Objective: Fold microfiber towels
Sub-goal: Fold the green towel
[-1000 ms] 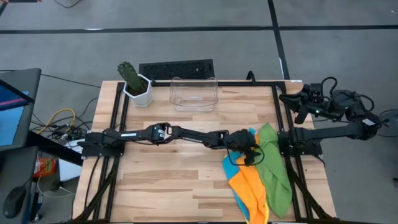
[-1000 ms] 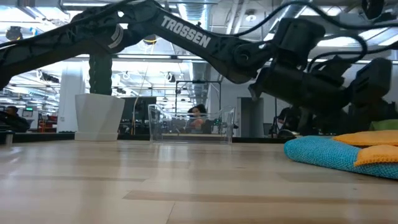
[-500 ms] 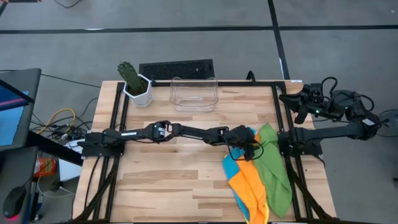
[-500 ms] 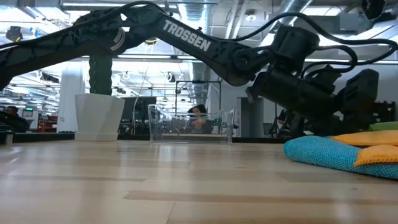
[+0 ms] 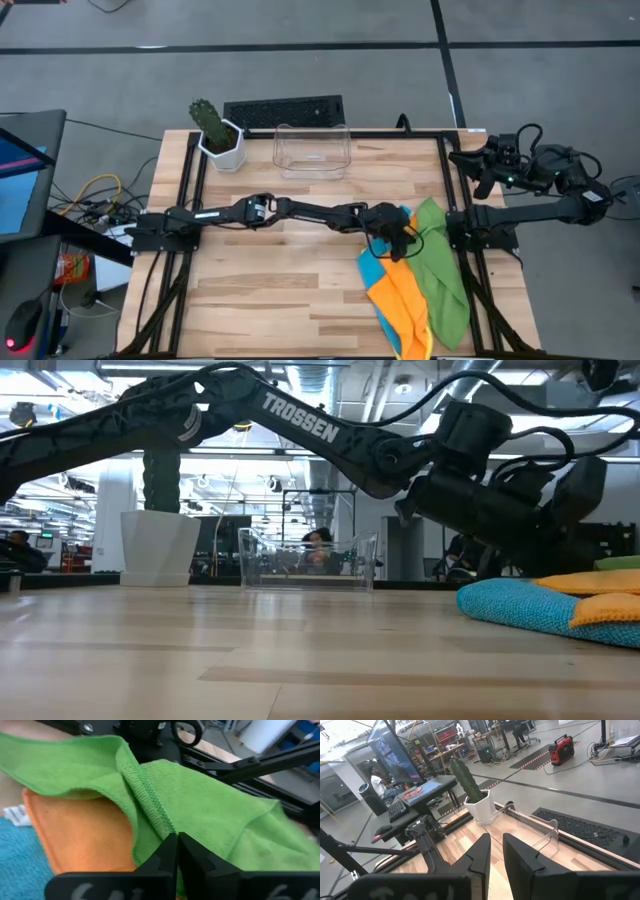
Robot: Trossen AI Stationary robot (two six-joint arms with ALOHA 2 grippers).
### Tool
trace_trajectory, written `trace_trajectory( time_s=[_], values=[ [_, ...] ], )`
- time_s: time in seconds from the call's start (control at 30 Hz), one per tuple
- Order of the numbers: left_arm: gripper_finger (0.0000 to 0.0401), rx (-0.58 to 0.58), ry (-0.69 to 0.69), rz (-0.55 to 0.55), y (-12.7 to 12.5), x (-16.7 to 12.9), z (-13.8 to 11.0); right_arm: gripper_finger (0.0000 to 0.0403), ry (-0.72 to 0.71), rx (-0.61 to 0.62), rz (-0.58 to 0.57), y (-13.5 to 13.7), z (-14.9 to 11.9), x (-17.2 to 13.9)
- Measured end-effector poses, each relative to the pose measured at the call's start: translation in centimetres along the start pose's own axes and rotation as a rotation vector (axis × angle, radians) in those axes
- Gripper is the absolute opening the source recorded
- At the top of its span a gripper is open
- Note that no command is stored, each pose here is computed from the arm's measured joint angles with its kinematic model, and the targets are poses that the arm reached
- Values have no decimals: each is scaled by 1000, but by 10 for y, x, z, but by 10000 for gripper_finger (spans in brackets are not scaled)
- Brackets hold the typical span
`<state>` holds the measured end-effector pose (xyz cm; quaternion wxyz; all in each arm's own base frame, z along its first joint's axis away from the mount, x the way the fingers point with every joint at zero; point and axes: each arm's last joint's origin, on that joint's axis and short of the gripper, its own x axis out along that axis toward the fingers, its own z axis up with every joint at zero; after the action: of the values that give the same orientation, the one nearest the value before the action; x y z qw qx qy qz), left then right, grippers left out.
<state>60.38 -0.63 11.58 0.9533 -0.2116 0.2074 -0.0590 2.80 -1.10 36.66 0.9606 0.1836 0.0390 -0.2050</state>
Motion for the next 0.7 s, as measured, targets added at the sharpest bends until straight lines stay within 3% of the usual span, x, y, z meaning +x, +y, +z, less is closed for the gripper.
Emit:
trace_trajectory(
  time_s=[0.13,0.33,0.53,0.7],
  values=[
    [1,-74,26,-49,-5,-13,20,76,0,0,0,0,0,0],
    [0,-58,68,-42,-22,-57,73,76,0,0,0,0,0,0],
    [0,55,189,15,-52,-137,129,76,0,0,0,0,0,0],
    [0,163,381,108,-80,-211,146,76,0,0,0,0,0,0]
  ],
)
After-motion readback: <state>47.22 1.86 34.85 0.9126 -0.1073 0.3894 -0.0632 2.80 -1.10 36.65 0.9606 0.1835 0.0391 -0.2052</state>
